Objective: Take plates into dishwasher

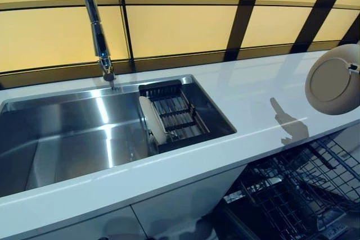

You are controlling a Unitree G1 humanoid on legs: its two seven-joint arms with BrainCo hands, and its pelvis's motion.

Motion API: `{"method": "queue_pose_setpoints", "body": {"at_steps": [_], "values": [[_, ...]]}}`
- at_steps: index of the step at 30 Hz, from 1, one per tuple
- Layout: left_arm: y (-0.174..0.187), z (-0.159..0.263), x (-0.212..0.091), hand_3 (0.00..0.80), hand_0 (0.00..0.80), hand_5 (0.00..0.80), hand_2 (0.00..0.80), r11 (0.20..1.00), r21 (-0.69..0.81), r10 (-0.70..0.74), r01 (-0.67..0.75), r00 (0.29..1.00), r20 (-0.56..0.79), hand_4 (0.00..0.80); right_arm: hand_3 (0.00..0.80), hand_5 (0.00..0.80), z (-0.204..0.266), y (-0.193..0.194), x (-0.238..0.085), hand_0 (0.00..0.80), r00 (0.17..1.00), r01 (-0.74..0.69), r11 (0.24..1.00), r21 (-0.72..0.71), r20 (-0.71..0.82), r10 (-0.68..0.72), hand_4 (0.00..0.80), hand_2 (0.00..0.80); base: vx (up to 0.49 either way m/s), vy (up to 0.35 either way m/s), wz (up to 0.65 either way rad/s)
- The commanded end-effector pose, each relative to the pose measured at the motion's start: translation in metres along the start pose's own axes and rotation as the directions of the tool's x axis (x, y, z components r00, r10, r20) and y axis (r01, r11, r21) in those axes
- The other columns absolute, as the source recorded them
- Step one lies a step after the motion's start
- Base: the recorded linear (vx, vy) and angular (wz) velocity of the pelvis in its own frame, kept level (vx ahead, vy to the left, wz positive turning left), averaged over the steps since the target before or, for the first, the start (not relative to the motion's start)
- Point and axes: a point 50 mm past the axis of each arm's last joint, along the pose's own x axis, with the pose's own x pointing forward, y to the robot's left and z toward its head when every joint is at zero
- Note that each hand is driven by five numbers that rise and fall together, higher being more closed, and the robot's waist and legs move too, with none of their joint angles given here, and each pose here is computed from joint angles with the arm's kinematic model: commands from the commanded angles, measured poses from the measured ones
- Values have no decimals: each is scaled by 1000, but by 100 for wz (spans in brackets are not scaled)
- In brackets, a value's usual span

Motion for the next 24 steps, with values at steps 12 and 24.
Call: {"method": "queue_pose_setpoints", "body": {"at_steps": [12,24], "values": [[28,-6,-1,0,0,0,0,997,12,78,-78,997,0,0,800,800,-1,-38,-15,800,994,113,983,-142,7,-113,800,800,-52,43,-6],[56,-28,-4,0,0,0,0,986,-82,131,-142,983,-127,0,800,800,-26,-49,-26,800,991,112,973,-203,-54,-126,800,800,-127,-95,-35]]}}
